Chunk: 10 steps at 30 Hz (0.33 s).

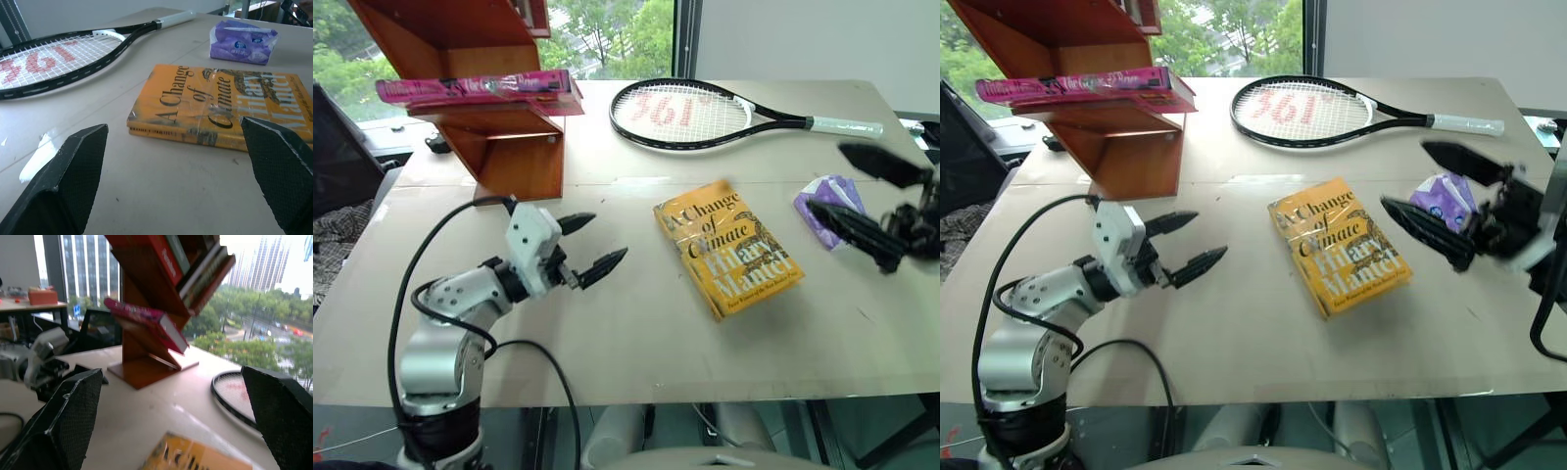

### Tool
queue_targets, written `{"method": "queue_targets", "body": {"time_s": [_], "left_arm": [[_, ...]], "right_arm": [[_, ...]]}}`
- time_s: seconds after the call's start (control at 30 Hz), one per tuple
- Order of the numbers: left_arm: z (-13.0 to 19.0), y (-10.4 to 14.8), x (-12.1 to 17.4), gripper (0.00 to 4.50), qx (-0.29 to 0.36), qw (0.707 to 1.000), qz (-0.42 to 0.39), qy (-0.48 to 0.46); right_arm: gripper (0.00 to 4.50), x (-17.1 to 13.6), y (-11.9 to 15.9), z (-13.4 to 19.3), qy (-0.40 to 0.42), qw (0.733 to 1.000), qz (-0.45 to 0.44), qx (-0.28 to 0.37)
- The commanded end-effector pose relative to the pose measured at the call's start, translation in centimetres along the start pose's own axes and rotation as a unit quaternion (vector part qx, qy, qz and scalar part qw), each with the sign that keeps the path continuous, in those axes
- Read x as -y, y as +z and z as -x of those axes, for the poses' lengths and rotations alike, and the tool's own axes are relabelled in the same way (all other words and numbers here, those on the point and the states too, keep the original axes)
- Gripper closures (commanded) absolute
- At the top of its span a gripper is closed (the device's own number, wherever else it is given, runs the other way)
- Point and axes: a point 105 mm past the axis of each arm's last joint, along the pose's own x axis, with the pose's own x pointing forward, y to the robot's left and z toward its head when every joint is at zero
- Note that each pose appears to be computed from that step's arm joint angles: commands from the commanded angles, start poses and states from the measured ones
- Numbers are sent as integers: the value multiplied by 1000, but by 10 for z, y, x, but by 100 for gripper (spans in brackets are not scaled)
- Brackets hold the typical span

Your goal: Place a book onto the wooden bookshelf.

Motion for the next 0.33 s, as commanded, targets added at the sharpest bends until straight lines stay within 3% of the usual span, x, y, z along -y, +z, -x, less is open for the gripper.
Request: {"method": "queue_targets", "body": {"time_s": [0.03, 0.2, 0.33], "left_arm": [[17, -6, 5, 4, -9, 1000, 0, -2], [39, -35, 4, 4, -53, 998, 29, 4], [46, -50, 10, 4, -75, 996, 42, -12]], "right_arm": [[0, 6, -16, 33, -37, 997, 24, -63], [0, 14, -59, 82, -89, 980, 33, -173], [0, 20, -75, 104, -114, 970, 42, -211]]}}
